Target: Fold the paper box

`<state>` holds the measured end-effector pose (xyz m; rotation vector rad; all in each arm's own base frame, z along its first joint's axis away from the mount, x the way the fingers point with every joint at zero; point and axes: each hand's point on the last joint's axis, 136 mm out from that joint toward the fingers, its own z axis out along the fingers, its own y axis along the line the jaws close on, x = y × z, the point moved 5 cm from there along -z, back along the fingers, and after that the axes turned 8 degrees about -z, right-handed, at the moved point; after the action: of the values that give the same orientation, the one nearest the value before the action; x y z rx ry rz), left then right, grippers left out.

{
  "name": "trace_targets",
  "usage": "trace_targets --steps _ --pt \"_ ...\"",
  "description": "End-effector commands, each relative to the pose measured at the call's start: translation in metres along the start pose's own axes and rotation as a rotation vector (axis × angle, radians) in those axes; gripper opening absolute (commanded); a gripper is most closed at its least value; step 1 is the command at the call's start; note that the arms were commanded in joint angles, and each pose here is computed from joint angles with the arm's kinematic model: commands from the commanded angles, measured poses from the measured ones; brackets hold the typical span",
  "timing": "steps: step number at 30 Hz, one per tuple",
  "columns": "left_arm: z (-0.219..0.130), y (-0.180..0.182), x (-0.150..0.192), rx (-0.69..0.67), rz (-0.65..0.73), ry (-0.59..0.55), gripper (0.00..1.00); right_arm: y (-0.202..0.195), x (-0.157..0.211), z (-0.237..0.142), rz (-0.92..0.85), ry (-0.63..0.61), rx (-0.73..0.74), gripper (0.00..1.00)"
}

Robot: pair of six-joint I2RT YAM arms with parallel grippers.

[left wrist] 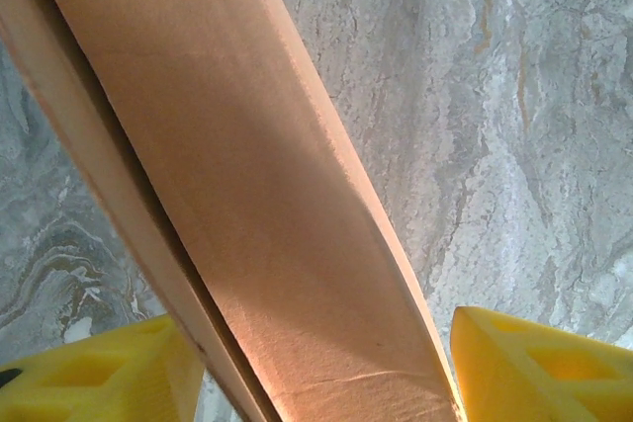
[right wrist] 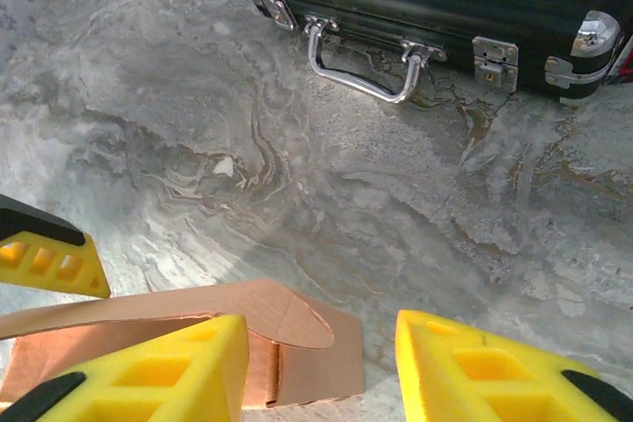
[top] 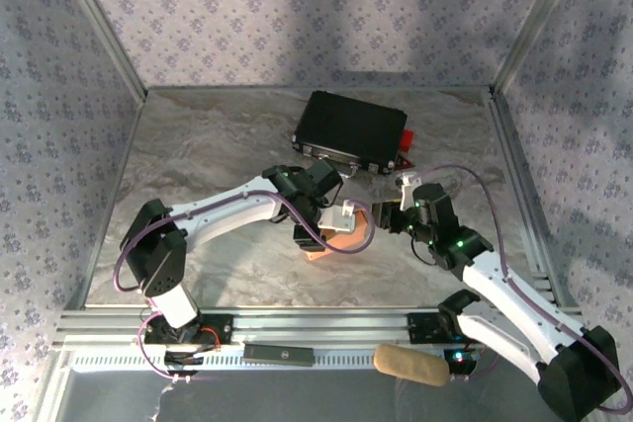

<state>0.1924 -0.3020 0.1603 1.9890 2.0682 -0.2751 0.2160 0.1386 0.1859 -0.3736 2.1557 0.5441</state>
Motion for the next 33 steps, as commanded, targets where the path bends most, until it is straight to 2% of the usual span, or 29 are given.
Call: trace_targets --steps 1,6,18,28,31,33 --pt "0.003 -0.004 0.000 0.030 0.037 0.018 0.65 0.001 0.005 0.003 -0.088 0.024 -0.004 0.45" --pt "0.005 0.001 0.002 0.016 0.038 0.035 0.65 0.008 0.003 0.010 -0.122 0.100 -0.028 0.44" --pt "0.000 0.011 0.015 -0.023 0.046 0.072 0.65 0.020 0.001 0.001 -0.145 0.111 -0.059 0.45" --pt "-0.003 0.017 0.026 -0.041 0.026 0.082 0.65 0.028 0.006 0.008 -0.182 0.151 -0.066 0.44" --pt "-0.003 0.019 0.027 -0.048 0.016 0.079 0.65 0.028 0.005 0.010 -0.189 0.164 -0.059 0.43" --pt "-0.004 0.020 0.026 -0.057 0.010 0.074 0.65 0.028 0.007 0.013 -0.193 0.183 -0.058 0.38"
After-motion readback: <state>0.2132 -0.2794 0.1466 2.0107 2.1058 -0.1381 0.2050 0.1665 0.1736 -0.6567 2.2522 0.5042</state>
